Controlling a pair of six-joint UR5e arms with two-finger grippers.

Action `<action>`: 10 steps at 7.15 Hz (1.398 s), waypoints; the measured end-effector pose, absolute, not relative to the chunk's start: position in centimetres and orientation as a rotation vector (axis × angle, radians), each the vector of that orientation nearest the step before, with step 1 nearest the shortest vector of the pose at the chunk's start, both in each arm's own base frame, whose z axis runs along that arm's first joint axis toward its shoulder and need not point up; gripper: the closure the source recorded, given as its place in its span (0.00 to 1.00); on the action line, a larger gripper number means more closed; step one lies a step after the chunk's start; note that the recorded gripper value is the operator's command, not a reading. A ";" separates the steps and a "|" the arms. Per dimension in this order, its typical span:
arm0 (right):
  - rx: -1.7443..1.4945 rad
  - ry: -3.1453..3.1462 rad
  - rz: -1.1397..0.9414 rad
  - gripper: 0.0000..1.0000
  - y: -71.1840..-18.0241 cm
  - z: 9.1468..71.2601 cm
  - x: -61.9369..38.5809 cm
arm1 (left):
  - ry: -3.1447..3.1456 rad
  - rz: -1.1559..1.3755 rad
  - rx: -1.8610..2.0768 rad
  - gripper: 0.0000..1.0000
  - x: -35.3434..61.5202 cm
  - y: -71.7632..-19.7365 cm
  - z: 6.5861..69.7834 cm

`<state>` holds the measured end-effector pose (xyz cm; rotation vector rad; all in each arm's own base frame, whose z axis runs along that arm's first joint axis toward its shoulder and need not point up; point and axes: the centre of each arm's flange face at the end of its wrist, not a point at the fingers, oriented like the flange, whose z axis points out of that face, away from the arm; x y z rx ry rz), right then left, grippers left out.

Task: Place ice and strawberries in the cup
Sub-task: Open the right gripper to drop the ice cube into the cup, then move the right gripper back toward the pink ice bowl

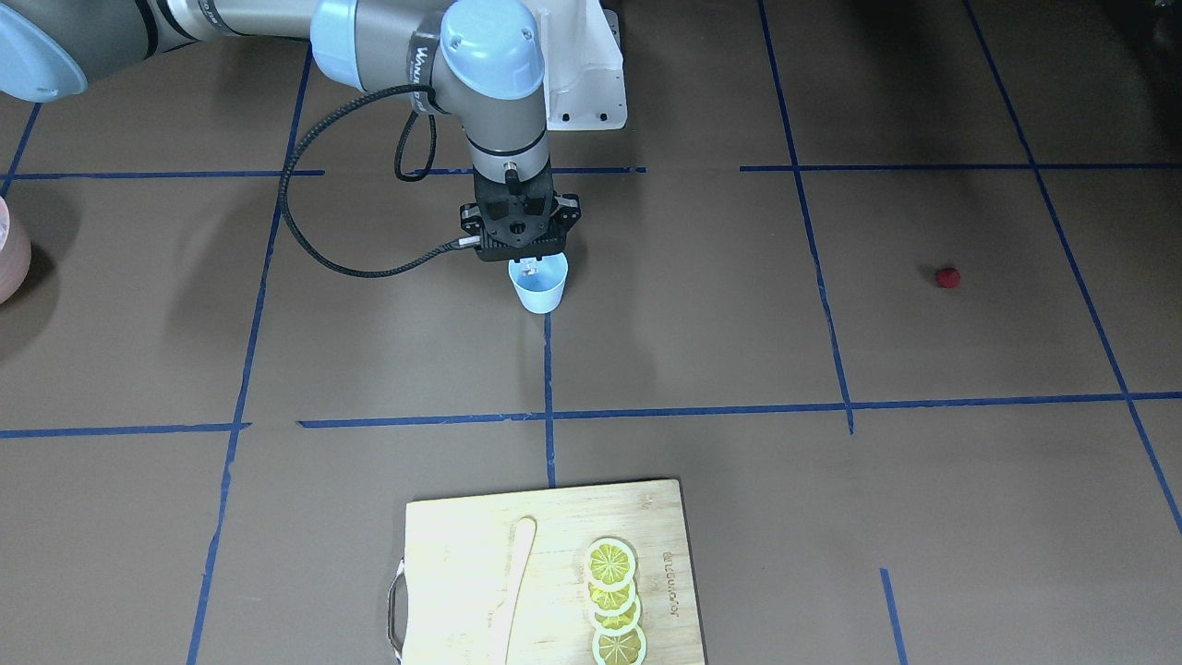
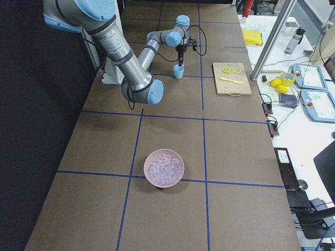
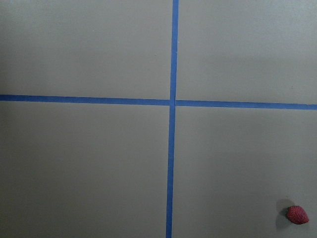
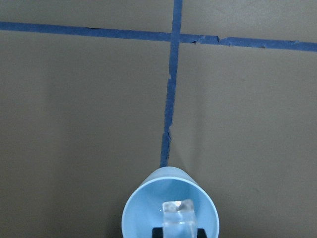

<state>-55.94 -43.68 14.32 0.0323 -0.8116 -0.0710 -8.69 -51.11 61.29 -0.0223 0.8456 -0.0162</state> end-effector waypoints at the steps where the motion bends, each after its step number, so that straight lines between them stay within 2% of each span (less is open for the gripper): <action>1: 0.031 -0.813 -0.075 0.57 -43.5 14.2 -56.2 | 0.846 -0.017 -0.024 0.00 -8.7 -51.0 61.4; 2: 0.033 -0.817 -0.077 0.09 -43.4 14.0 -56.2 | 0.846 -0.017 -0.025 0.00 -8.7 -51.0 61.5; 3: 0.035 -0.820 -0.078 0.02 -43.4 13.8 -56.2 | 0.846 -0.017 -0.027 0.00 -8.7 -51.0 61.6; 7: 0.052 -0.822 -0.064 0.01 -43.6 13.5 -55.4 | 0.846 -0.017 -0.029 0.00 -8.6 -51.2 61.7; 10: 0.088 -0.829 0.022 0.01 -46.2 15.0 -47.6 | 0.846 -0.016 -0.024 0.00 -8.6 -51.3 61.4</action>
